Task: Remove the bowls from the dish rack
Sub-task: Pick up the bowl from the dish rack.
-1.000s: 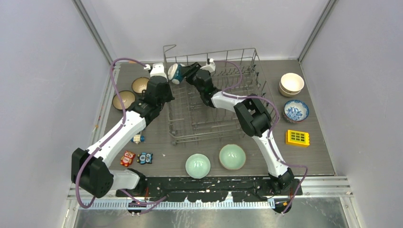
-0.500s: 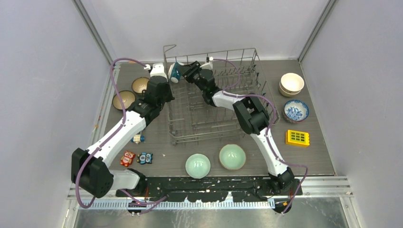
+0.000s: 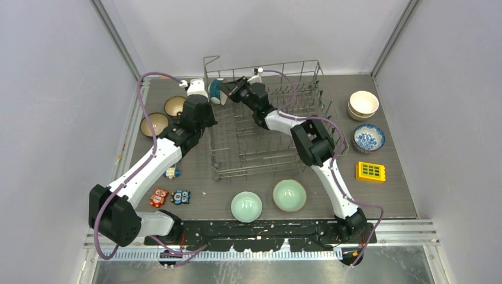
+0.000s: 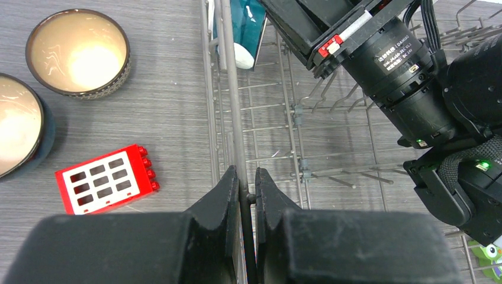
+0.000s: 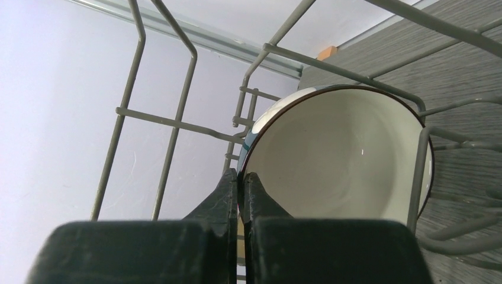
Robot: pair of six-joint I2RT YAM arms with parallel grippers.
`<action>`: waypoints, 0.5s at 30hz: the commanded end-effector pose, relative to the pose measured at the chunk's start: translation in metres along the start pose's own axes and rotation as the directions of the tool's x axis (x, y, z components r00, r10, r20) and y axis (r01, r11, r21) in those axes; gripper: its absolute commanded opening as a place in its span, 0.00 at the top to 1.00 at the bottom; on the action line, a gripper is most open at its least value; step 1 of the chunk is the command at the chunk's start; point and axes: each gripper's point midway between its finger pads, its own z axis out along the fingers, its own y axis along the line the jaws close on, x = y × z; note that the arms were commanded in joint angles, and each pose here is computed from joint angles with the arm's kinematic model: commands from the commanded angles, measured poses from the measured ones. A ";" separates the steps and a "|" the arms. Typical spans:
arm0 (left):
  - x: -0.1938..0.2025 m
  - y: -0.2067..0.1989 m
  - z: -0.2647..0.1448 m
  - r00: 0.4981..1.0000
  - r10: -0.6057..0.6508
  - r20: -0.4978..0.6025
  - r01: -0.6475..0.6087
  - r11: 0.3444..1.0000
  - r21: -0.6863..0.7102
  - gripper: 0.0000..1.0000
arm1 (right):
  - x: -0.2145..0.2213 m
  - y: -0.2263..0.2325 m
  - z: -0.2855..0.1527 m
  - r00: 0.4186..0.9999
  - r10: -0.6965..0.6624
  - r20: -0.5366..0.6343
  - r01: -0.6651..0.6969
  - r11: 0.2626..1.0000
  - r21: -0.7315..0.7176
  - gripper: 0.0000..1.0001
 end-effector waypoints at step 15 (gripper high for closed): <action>0.024 -0.008 -0.005 0.994 0.024 -0.104 -0.020 0.999 0.039 1.00 | -0.122 0.164 -0.036 0.986 -0.087 0.141 0.122 0.957 -0.264 0.99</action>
